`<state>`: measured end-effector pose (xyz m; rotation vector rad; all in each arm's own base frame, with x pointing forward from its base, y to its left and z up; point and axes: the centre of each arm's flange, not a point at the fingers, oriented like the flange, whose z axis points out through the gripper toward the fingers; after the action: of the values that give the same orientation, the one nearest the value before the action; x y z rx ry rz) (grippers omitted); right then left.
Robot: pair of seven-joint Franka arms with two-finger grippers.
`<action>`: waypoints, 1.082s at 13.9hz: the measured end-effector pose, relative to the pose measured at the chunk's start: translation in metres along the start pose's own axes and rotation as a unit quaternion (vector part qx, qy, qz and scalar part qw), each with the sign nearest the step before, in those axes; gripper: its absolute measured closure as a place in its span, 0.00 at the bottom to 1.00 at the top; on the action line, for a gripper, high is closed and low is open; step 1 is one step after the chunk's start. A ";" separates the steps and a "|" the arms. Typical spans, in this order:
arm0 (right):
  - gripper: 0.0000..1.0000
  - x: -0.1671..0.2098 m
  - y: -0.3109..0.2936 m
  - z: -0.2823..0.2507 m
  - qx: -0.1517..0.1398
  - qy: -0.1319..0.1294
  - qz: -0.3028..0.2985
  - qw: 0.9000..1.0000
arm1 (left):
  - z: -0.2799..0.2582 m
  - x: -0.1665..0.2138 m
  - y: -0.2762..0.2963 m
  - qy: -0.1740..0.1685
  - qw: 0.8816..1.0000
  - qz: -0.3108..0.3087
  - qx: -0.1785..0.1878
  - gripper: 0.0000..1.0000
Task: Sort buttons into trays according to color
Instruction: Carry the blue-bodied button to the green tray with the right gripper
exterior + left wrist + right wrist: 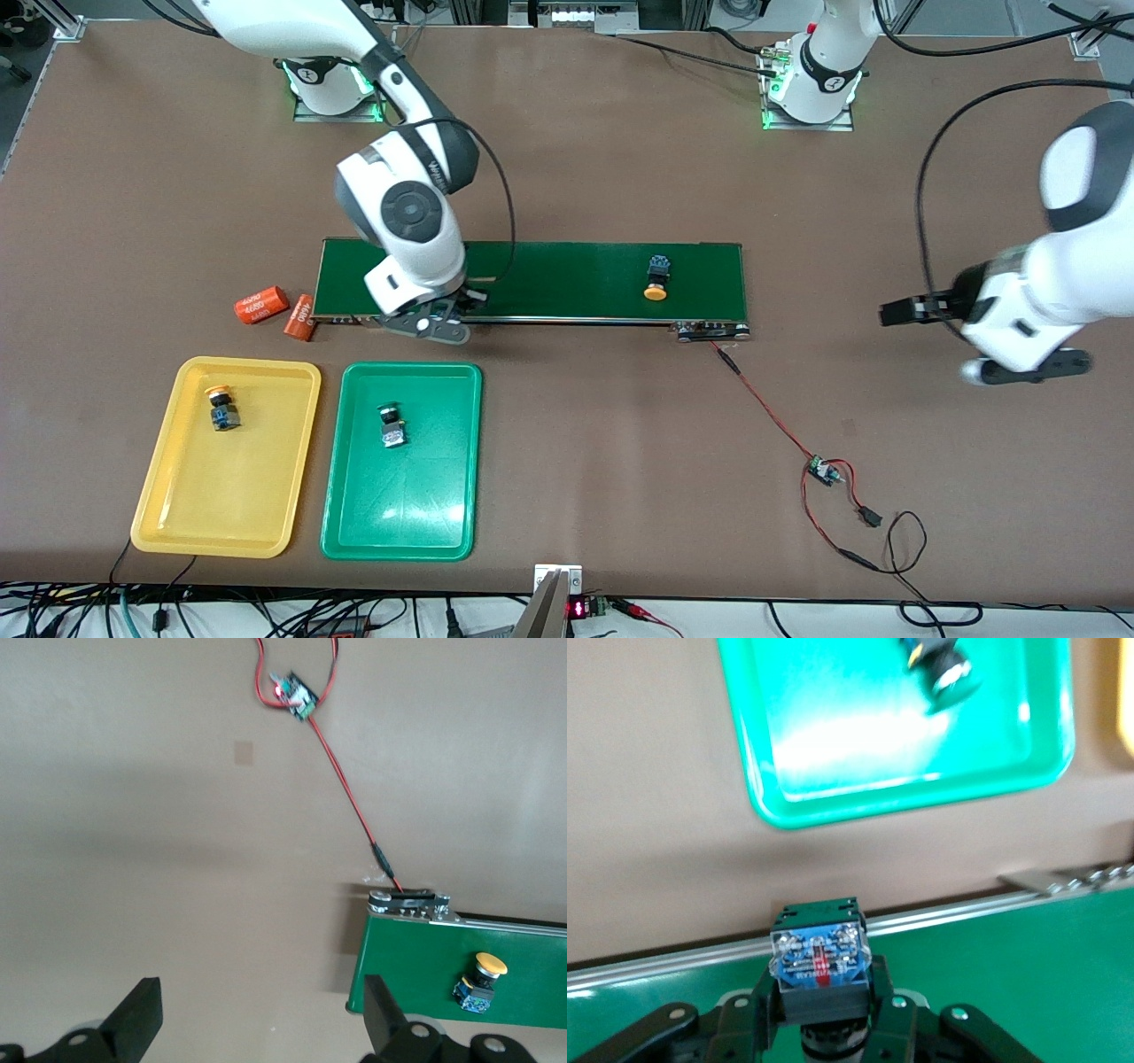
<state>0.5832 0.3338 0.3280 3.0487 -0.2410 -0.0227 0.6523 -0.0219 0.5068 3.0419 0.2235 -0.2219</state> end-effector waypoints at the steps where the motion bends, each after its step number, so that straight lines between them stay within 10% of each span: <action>1: 0.58 0.016 0.011 -0.014 0.005 0.004 -0.006 1.000 | -0.008 0.000 -0.012 0.009 1.000 0.002 0.002 0.00; 15: 0.58 0.137 0.013 0.045 0.075 0.100 -0.084 0.989 | -0.095 -0.081 -0.055 0.086 0.996 -0.003 0.015 0.00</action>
<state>0.7155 0.2958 0.2834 3.1801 0.0286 0.3015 0.5773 0.0300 0.6085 3.0913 0.2417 0.0376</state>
